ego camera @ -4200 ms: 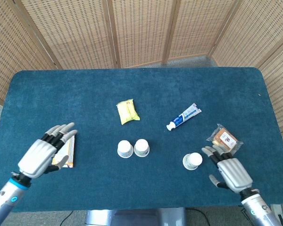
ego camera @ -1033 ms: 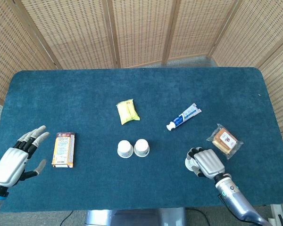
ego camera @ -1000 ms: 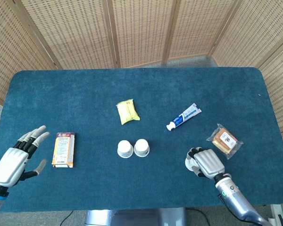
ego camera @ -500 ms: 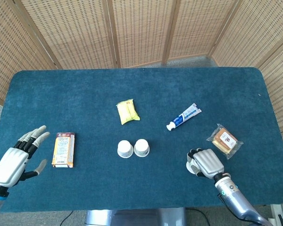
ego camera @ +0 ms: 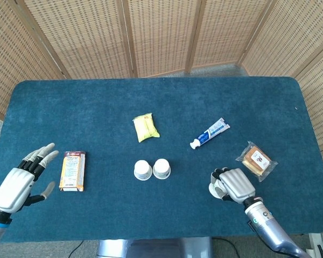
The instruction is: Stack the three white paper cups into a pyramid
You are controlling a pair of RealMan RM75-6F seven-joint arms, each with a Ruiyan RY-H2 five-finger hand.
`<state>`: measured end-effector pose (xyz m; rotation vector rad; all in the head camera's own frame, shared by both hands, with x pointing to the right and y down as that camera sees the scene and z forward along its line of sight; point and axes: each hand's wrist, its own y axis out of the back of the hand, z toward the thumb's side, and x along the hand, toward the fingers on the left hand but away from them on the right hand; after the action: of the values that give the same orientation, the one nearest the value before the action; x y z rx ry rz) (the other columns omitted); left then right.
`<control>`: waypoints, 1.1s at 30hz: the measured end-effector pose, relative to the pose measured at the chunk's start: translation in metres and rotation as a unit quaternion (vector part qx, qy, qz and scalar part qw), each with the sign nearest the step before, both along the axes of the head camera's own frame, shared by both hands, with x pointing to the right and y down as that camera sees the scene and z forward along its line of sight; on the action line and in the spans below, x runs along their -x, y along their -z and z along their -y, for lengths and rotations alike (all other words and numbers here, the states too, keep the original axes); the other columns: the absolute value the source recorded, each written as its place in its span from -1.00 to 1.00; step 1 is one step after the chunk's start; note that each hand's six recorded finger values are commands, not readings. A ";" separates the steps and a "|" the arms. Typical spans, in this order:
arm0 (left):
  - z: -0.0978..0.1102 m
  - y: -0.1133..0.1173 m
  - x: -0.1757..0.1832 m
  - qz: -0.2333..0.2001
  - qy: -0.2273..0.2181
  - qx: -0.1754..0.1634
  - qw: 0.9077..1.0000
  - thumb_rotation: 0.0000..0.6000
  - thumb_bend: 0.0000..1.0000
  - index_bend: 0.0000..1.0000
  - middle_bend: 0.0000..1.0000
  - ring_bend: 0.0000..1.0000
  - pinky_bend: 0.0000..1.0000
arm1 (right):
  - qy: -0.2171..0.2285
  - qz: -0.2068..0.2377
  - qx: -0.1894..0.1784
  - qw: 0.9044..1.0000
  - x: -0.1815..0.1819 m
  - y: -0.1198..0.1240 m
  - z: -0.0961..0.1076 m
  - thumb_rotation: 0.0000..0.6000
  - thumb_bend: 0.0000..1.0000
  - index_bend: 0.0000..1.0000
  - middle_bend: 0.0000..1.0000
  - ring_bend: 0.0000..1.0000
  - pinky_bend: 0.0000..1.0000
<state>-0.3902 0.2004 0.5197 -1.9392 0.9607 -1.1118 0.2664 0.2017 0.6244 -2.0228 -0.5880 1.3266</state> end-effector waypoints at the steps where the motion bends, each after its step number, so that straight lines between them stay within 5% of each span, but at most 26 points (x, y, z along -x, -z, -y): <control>1: 0.000 0.000 0.000 0.000 -0.001 -0.001 1.000 1.00 -0.02 -1.00 -1.00 -1.00 -0.75 | -0.001 0.004 -0.003 1.000 0.002 0.002 0.002 1.00 0.05 -0.10 -0.15 -0.15 0.71; 20: -0.004 0.005 -0.003 -0.001 -0.006 -0.002 1.000 1.00 -0.02 -1.00 -1.00 -1.00 -0.75 | 0.031 0.103 -0.050 0.993 0.060 0.053 0.035 1.00 0.05 -0.11 -0.16 -0.16 0.71; 33: -0.007 0.008 0.003 0.001 -0.001 -0.001 1.000 1.00 -0.02 -1.00 -1.00 -1.00 -0.75 | 0.071 0.121 -0.055 0.989 0.097 0.058 0.044 1.00 0.05 -0.11 -0.16 -0.16 0.71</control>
<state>-0.3928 0.2074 0.5121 -1.9366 0.9588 -1.1100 0.1695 0.1572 0.5668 -2.1073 -0.5990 0.9526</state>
